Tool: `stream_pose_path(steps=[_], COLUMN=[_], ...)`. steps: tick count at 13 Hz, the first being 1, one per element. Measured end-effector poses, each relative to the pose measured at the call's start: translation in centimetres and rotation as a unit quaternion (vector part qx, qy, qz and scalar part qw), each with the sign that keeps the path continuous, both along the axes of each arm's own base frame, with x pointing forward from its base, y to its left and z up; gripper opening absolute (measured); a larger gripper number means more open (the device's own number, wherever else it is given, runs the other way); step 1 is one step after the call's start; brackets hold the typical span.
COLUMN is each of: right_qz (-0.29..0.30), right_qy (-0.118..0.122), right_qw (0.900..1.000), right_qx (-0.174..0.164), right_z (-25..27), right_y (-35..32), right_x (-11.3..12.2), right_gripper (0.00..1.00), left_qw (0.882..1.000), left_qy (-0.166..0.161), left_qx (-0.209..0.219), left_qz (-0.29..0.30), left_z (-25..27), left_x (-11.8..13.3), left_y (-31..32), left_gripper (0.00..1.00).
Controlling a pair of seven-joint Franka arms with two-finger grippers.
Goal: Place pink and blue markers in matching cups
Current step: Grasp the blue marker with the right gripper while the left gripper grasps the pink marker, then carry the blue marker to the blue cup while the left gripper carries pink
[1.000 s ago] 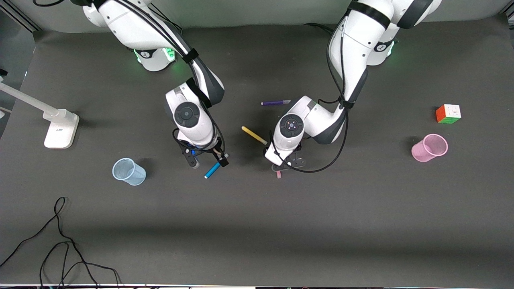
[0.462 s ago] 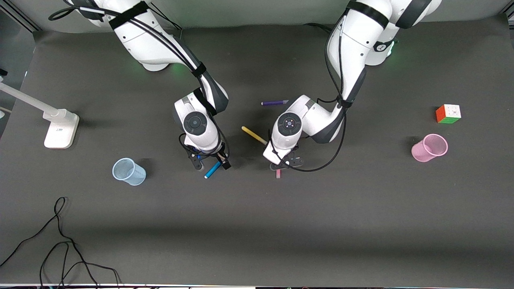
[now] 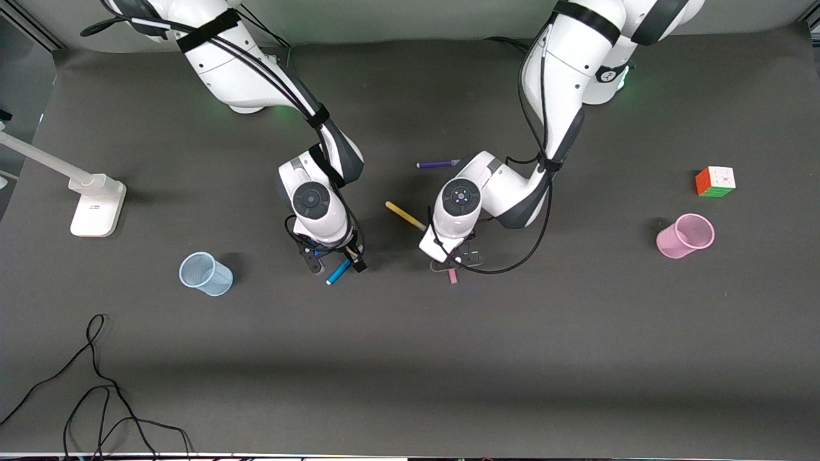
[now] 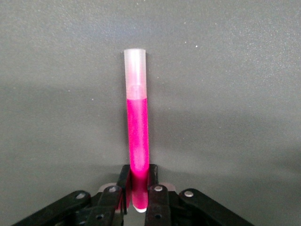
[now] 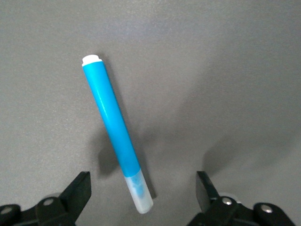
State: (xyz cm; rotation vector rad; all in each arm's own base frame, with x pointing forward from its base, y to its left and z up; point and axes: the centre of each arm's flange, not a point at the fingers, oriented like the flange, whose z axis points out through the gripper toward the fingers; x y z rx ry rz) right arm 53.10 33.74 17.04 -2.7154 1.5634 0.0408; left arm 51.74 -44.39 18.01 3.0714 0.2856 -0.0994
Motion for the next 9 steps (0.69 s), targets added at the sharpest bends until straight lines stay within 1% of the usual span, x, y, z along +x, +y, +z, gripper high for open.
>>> stream_pose_path(steps=[1,2,3,4,6,7,8,9], right_qz=[0.001,0.002,0.005,0.01,0.019,0.021,0.025,0.029], right_qy=[0.0,0.001,0.001,0.001,-0.003,-0.004,-0.005,-0.006], right_qw=[1.0,1.0,1.0,1.0,1.0,1.0,1.0,1.0], right_qx=[-0.001,-0.001,-0.002,-0.002,0.0,-0.001,-0.002,-0.001], right_z=[-0.2,-0.3,-0.5,-0.5,-0.3,-0.3,-0.2,-0.1], right_y=[0.0,-0.1,-0.1,-0.1,-0.2,-0.5,-0.7,-0.8], right_x=[0.0,0.0,0.0,0.0,0.2,0.4,0.6,0.7], right_gripper=[0.98,0.94,0.93,0.83,0.56,0.53,0.52,0.43], left_qw=[1.0,1.0,1.0,1.0,1.0,0.999,0.999,0.998], left_qy=[-0.003,-0.005,-0.004,-0.004,-0.001,0.002,0.008,0.019], left_qx=[0.001,0.005,0.011,0.016,0.024,0.027,0.03,0.036], left_qz=[0.003,0.007,0.01,0.009,-0.008,-0.021,-0.034,-0.048], left_z=[0.4,1.1,2.6,4.6,10.0,13.0,16.0,18.8], left_x=[0.5,1.2,1.9,2.6,4.4,5.3,6.0,6.4], left_y=[0.3,0.7,1.3,2.1,4.9,7.1,9.5,11.9], left_gripper=[0.18,0.18,0.18,0.18,0.18,0.18,0.18,0.18])
